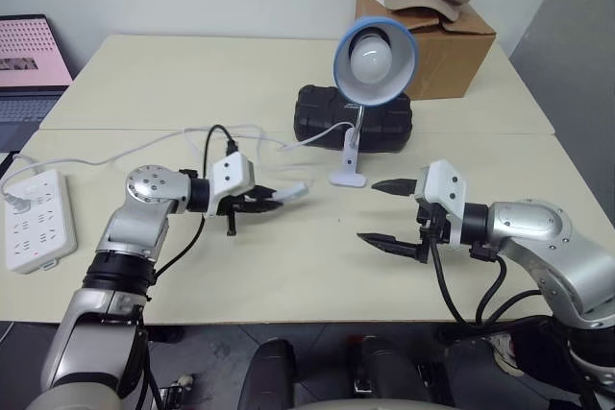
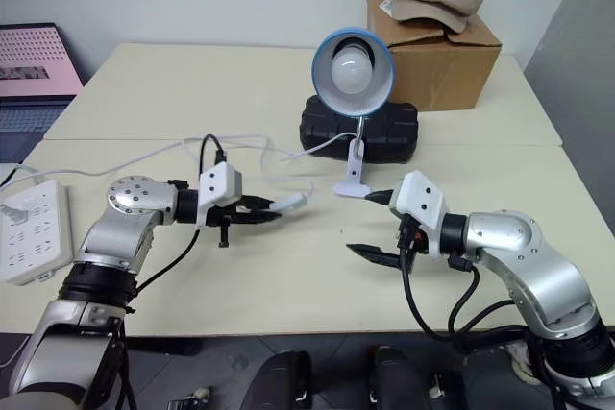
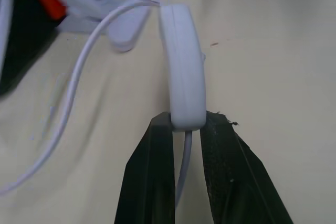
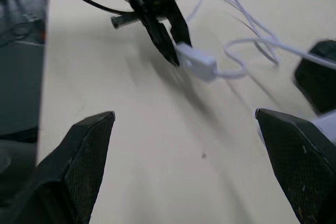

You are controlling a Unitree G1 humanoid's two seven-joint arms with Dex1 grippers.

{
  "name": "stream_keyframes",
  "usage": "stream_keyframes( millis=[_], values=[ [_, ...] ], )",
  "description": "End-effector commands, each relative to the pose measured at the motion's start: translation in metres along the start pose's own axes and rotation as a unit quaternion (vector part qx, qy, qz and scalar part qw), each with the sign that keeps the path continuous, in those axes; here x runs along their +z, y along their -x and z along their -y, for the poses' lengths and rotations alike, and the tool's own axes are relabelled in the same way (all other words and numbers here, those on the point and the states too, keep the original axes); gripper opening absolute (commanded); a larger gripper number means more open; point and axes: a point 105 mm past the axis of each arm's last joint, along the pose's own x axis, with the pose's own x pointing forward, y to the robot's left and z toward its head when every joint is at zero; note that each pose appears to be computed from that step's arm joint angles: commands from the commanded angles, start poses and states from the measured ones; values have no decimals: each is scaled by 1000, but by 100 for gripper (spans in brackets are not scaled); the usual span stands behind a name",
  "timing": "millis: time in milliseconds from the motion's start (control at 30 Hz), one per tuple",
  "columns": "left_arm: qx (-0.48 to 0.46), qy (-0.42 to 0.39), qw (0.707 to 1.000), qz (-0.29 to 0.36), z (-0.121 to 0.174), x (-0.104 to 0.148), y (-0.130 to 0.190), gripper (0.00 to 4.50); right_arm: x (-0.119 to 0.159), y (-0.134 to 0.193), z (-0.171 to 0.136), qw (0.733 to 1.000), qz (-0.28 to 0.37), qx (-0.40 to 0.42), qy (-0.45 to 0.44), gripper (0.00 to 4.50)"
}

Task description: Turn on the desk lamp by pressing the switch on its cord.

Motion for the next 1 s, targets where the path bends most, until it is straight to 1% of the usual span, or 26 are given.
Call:
stream_keyframes(
  millis=[33, 167, 367, 567, 933, 1000],
  values=[
    [-19, -29, 999, -11, 9, 16, -4, 38, 7, -20, -8, 999, -10, 43, 13, 450],
    [-27, -43, 998, -26, 15, 17, -8, 38, 5, -43, -8, 996, -34, 72, 28, 450],
    [-27, -52, 998, -32, 18, 17, -11, 38, 0, -67, 1, 994, -56, 82, 46, 450],
    [-24, -56, 998, -30, 19, 17, -11, 38, -6, -73, 11, 993, -70, 74, 56, 450],
    [-19, -60, 998, -25, 20, 18, -11, 38, -12, -76, 12, 992, -79, 78, 54, 450],
    [-17, -61, 998, -24, 20, 19, -11, 38, -15, -77, 14, 993, -82, 73, 50, 413]
  ],
)
